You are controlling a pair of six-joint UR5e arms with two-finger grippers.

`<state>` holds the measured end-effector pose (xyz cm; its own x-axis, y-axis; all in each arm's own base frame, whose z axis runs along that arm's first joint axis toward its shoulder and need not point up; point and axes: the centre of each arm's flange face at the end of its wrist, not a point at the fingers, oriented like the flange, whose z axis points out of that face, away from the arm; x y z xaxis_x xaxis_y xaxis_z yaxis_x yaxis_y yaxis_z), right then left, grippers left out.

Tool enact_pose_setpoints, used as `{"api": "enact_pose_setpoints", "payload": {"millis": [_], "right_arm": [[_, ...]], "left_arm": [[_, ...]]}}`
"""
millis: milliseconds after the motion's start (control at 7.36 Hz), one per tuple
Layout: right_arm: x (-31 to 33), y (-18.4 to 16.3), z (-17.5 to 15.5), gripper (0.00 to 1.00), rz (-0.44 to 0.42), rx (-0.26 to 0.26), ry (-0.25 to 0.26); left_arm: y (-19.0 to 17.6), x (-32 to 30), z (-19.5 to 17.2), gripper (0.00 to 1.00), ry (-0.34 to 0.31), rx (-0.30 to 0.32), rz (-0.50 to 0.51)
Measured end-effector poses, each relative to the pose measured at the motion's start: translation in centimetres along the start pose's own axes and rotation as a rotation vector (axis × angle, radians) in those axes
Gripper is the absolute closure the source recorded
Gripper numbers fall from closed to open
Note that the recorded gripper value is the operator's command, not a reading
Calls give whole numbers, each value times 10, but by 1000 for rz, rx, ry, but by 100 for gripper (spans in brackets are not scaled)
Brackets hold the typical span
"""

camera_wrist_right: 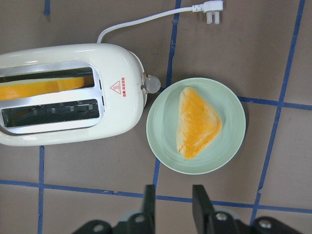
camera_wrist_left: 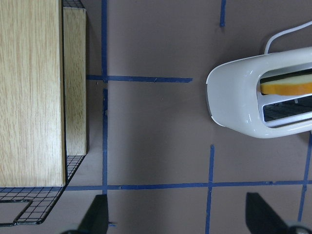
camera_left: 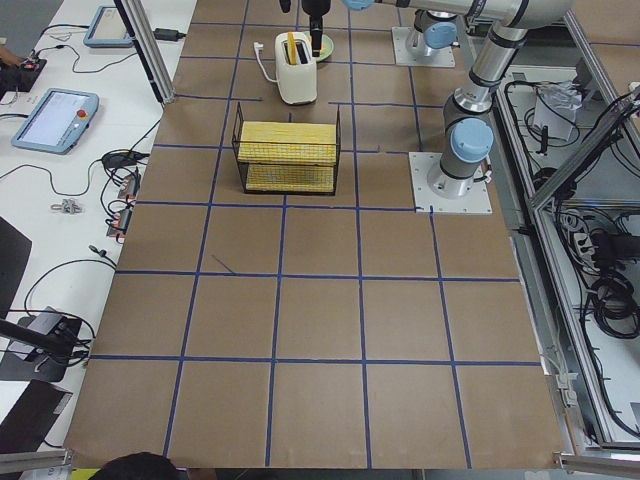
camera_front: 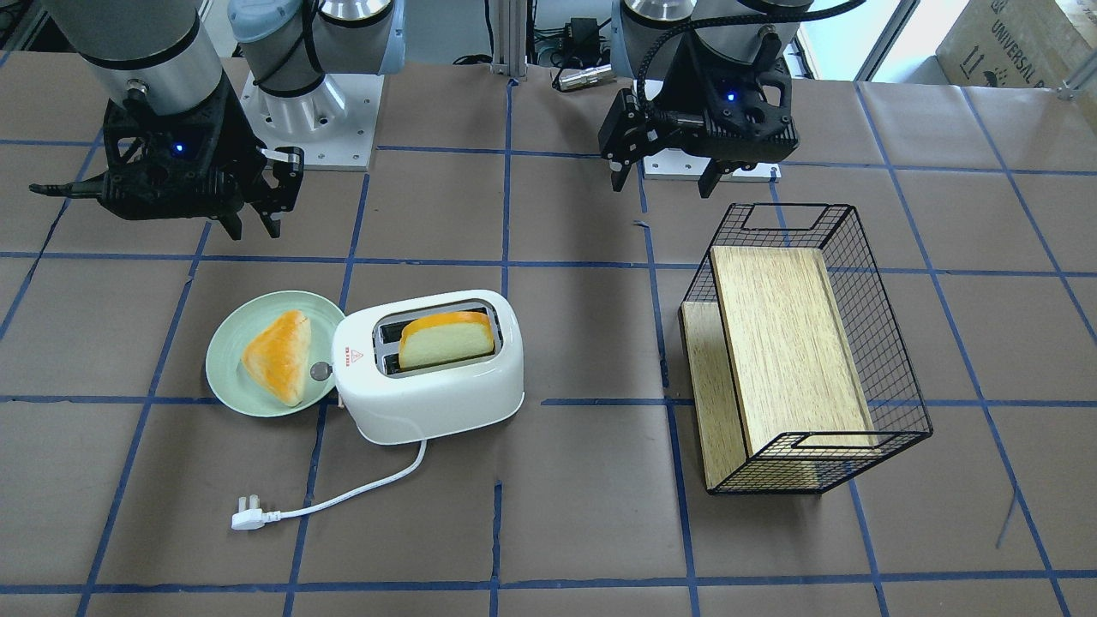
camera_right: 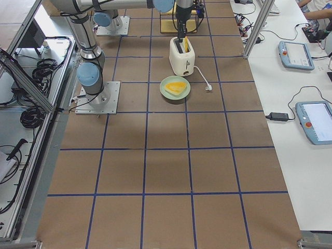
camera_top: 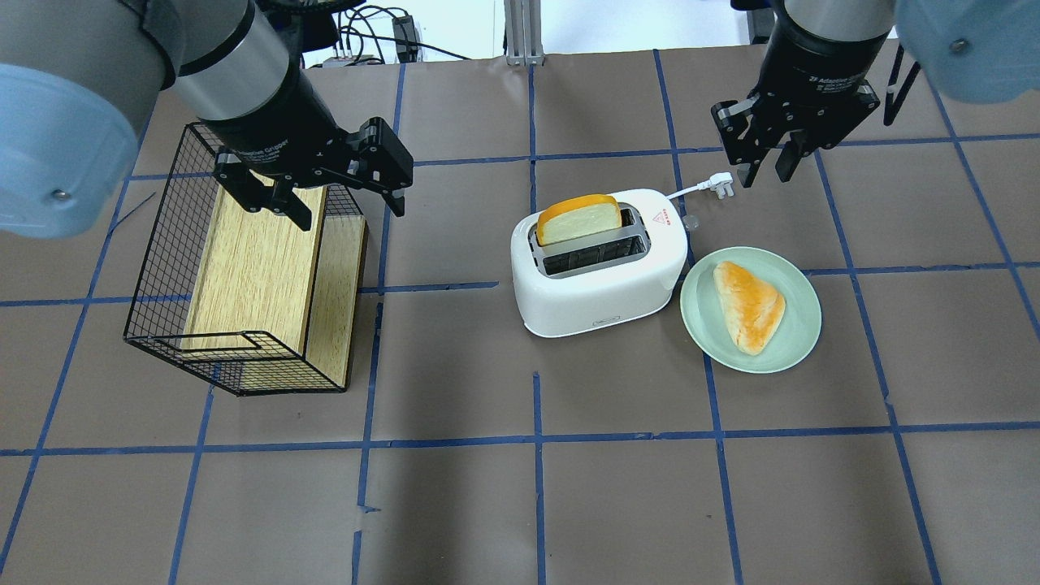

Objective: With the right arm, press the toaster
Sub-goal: 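Move the right gripper down toward the toaster's lever side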

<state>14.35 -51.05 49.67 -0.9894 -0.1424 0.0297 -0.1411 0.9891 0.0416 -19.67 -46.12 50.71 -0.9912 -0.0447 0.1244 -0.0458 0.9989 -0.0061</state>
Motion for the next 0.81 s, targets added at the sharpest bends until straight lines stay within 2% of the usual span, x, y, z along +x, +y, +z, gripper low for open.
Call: {"api": "enact_pose_setpoints", "payload": {"millis": [272,407,679,815], "right_arm": [[1,0,-2,100,-38,6,10],[2,-2,-6,100,-135,24,16],[-2,-7,-2,100,-482,55,5],[-5,-11,10,100,-660,49,-14]], "left_arm": [[0,0,0,0,0,0,0],[0,0,0,0,0,0,0],[0,0,0,0,0,0,0],[0,0,0,0,0,0,0]]}}
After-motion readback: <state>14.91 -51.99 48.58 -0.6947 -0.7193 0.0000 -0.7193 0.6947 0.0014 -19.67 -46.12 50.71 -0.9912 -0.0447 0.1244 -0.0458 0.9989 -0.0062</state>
